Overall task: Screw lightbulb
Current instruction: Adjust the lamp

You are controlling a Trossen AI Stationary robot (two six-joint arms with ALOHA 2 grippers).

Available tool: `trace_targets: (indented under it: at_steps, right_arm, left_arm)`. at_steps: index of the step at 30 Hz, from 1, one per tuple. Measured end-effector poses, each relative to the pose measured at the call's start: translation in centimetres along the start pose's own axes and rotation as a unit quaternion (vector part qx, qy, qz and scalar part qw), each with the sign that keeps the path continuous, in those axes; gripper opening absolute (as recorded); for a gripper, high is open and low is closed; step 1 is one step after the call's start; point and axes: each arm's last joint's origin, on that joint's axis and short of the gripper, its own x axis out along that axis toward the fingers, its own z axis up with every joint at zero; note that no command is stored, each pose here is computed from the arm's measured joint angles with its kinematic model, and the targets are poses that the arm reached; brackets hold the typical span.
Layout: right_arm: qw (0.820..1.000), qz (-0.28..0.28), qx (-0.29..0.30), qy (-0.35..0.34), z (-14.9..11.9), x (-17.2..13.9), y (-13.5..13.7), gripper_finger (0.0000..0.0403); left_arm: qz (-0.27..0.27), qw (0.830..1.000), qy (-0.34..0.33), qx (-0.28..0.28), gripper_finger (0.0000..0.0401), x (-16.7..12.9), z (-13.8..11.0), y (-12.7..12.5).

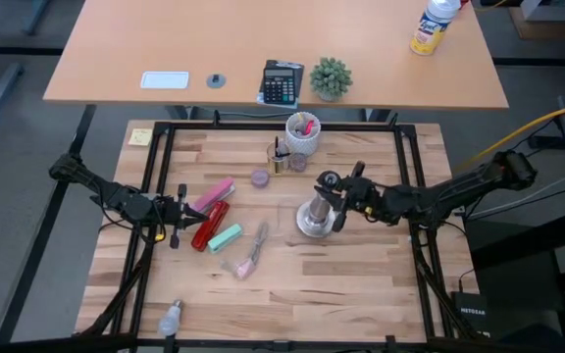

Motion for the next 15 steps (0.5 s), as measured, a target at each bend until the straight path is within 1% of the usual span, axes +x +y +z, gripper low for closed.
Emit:
trace_targets:
  at_steps: [3, 6, 10, 15]
  right_arm:
    - [1.000, 0.001, 0.010, -0.015, 1.2, 0.4, 0.3, 0.0075]
    - [1.000, 0.002, 0.004, -0.019, 1.9, 1.2, 0.9, 0.0075]
    - [1.000, 0.007, -0.002, -0.010, 1.7, 2.9, 2.2, 0.0075]
    - [1.000, 0.008, -0.017, 0.012, 0.5, 5.4, 4.2, 0.0078]
  left_arm:
    - [0.000, 1.000, 0.000, 0.000, 0.0001, 0.0, 0.0, 0.0]
    - [0.000, 1.000, 0.000, 0.000, 0.0001, 0.0, 0.0, 0.0]
    - [0.000, 1.000, 0.000, 0.000, 0.0001, 0.0, 0.0, 0.0]
    - [0.000, 1.000, 0.000, 0.000, 0.0001, 0.0, 0.0, 0.0]
